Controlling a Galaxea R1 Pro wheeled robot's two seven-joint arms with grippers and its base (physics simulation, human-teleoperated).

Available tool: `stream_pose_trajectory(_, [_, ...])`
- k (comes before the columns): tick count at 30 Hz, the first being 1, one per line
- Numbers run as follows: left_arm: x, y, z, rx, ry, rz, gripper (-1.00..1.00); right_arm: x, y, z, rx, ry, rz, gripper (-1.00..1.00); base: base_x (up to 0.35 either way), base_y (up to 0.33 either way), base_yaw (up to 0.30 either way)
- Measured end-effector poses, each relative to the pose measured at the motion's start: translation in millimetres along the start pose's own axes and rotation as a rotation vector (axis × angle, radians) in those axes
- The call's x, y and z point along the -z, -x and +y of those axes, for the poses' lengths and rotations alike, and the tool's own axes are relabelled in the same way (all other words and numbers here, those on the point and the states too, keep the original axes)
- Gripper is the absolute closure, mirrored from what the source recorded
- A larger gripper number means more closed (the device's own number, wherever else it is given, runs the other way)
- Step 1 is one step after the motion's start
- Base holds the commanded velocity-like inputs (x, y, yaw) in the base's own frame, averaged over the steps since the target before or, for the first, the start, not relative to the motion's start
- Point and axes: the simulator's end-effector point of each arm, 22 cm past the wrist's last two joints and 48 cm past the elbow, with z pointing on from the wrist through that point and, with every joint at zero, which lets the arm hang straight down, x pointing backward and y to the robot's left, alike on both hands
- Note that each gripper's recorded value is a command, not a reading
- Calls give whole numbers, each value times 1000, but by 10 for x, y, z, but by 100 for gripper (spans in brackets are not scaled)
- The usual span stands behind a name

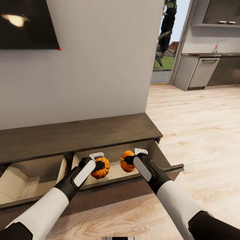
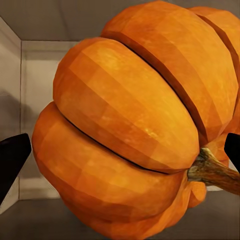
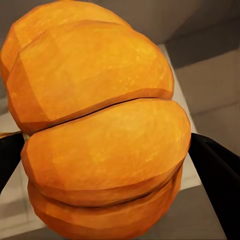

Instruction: Place each of the two pumpkins and all three candles from the living room inside a cabinet in the living room (use any cabinet), then make sure every cabinet is closed, and position the cauldron so it is next to a table in the living room.

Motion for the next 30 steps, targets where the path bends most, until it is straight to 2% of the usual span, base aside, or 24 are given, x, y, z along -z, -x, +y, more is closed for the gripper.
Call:
stream_pose_trajectory(18, [10, -22, -77, -4, -11, 2, 100, -2, 1, -4, -1, 0, 0, 100, 47, 0, 0])
stream_pose_trajectory(30, [-187, -190, -48, -4, -2, 41, 100, -198, -187, -53, -3, -7, 40, 100, 0, 0, 0])
